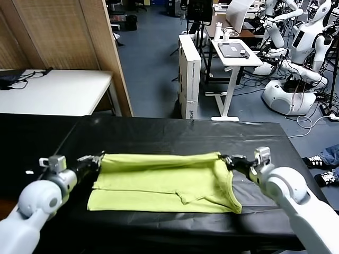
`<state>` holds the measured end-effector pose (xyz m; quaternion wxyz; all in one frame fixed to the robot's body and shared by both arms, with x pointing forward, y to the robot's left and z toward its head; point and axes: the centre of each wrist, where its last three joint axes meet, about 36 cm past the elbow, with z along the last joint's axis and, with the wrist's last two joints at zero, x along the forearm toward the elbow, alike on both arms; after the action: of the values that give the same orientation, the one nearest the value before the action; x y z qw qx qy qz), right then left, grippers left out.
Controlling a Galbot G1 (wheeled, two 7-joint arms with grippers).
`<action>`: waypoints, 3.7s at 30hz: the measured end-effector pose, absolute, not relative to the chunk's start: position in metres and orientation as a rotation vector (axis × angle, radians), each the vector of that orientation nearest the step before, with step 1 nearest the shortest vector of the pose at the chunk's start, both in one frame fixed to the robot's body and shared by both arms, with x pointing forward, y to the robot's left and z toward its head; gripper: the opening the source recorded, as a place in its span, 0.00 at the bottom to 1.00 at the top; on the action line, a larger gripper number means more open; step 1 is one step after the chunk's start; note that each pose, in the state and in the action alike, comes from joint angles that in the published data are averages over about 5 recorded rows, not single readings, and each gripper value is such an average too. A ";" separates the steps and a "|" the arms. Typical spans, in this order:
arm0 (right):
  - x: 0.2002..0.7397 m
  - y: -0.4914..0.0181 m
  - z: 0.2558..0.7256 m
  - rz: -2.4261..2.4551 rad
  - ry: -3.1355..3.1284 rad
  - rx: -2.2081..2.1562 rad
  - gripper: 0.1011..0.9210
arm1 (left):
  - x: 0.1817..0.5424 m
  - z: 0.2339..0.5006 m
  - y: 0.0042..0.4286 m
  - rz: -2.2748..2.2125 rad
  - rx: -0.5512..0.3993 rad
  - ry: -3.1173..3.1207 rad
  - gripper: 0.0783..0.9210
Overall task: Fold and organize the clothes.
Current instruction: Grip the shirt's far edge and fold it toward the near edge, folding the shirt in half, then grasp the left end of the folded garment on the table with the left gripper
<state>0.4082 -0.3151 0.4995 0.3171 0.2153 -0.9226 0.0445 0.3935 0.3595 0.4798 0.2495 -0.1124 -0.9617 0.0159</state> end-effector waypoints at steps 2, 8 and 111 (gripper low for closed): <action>0.401 -0.313 0.498 0.133 -2.412 0.575 0.05 | 0.384 0.475 0.356 0.033 -0.309 -2.606 0.13; 0.388 -0.309 0.496 0.160 -2.375 0.601 0.05 | 0.360 0.463 0.353 0.043 -0.302 -2.568 0.13; 0.412 -0.314 0.455 -0.153 -2.617 0.455 0.61 | 0.391 0.433 0.367 0.185 -0.079 -2.619 0.42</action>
<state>0.4124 -0.3143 0.4554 0.2383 0.1660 -0.9553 -0.0559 0.3911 0.3666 0.4325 0.2545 -0.0292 -0.9642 0.0681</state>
